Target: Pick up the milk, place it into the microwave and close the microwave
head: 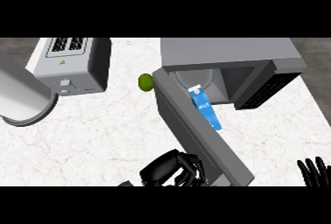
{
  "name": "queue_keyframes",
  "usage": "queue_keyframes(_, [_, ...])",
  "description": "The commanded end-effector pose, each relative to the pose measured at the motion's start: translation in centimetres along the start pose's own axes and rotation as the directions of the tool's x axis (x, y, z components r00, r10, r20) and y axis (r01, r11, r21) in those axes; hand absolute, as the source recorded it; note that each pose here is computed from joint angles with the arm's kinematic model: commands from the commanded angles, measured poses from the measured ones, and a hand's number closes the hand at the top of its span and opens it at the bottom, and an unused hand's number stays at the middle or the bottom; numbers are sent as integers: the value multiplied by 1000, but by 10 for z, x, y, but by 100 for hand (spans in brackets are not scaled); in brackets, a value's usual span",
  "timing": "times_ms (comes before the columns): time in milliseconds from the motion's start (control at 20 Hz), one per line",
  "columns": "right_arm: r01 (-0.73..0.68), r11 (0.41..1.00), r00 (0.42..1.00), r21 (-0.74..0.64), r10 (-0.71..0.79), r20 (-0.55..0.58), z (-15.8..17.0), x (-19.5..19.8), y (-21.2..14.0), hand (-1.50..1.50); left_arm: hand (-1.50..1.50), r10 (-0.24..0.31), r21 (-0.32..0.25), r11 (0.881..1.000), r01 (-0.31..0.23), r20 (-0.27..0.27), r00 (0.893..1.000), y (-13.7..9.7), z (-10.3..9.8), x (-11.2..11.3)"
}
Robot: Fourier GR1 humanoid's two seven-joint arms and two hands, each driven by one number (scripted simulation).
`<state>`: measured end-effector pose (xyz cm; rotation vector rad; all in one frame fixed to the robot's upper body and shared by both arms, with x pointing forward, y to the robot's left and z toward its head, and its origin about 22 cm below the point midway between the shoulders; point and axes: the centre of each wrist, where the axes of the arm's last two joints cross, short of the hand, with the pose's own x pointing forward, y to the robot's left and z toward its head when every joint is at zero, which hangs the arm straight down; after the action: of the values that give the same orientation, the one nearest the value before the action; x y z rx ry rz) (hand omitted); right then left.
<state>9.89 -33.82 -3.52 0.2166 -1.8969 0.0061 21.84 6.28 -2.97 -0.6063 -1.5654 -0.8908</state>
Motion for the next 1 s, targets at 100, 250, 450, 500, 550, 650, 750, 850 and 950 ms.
queue_keyframes(100, [55,989,997,138,-63,50,-20,37,14,-150,150,-50,-8,999,50,1,999,-39,-21,-1])
queue_keyframes(250, [54,985,997,164,-64,52,-24,50,23,-150,150,-55,32,998,54,26,998,-47,-29,7])
queue_keyframes(450, [62,975,996,214,-74,47,-35,58,37,-150,150,-110,118,987,107,14,994,-33,-48,20])
queue_keyframes(500, [74,970,995,231,-89,54,-40,63,41,-150,150,-102,144,985,96,36,994,-27,-56,31])
queue_keyframes(550, [60,969,997,238,-70,34,-37,68,33,-150,150,-86,176,981,79,33,996,-27,-55,27])
queue_keyframes(650, [58,968,996,244,-73,52,-47,73,40,-150,150,-59,234,971,48,38,998,-24,-58,28])
queue_keyframes(750, [62,965,995,253,-79,56,-50,82,44,-150,150,-76,273,960,61,45,996,-13,-65,30])
queue_keyframes(850, [88,964,994,250,-100,33,-48,83,49,-150,150,-76,295,954,58,49,996,-9,-74,39])
queue_keyframes(950, [77,966,995,248,-90,42,-48,89,50,-150,150,-86,335,940,67,43,995,4,-82,39])
